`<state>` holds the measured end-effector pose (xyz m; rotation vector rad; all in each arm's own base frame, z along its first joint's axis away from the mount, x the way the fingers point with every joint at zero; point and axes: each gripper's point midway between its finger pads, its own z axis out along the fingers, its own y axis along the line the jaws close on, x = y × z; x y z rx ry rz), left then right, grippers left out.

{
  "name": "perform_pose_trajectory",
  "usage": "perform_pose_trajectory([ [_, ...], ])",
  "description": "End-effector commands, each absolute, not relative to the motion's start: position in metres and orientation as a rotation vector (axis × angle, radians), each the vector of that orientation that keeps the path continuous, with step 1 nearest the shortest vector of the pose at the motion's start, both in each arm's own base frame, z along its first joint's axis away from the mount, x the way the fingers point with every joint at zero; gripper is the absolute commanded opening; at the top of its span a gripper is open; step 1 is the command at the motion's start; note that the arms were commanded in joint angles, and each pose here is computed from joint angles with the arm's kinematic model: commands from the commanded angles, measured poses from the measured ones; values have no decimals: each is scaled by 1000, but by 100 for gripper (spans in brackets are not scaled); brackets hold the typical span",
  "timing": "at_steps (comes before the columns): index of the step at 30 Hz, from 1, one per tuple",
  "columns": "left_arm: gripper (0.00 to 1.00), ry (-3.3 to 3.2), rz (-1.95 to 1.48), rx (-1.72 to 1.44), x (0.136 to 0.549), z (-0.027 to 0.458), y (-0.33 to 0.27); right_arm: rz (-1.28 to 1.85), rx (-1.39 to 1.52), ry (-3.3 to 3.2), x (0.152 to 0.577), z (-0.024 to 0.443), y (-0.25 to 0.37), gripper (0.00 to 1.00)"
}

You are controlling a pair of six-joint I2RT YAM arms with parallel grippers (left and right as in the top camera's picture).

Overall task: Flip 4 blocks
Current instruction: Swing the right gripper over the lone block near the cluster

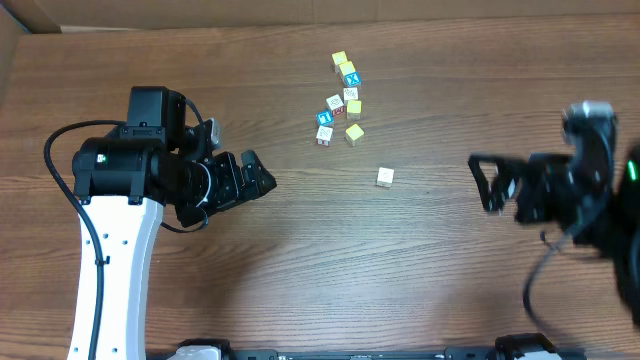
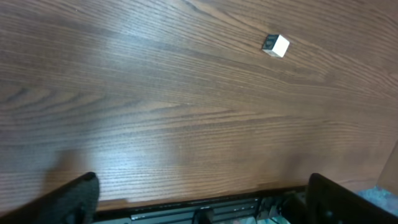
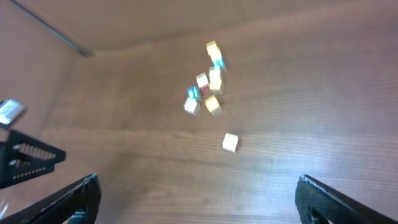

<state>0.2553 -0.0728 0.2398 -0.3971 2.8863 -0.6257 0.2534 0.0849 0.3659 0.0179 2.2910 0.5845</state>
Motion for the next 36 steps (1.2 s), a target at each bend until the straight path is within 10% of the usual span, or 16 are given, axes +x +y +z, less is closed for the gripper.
perform_pose_trajectory([
  [1, 100, 2885, -626, -398, 256, 240, -73, 651, 72, 2362, 286, 359, 94, 100],
  [5, 100, 2885, -626, -398, 256, 240, -73, 909, 79, 2481, 309, 333, 127, 100],
  [11, 100, 2885, -626, -397, 256, 240, -73, 942, 111, 2678, 342, 269, 149, 55],
  [22, 100, 2885, -626, -398, 256, 239, -73, 410, 286, 2963, 368, 141, 181, 71],
  [36, 100, 2885, -626, -398, 256, 240, -73, 329, -110, 2731, 439, 98, 230, 86],
])
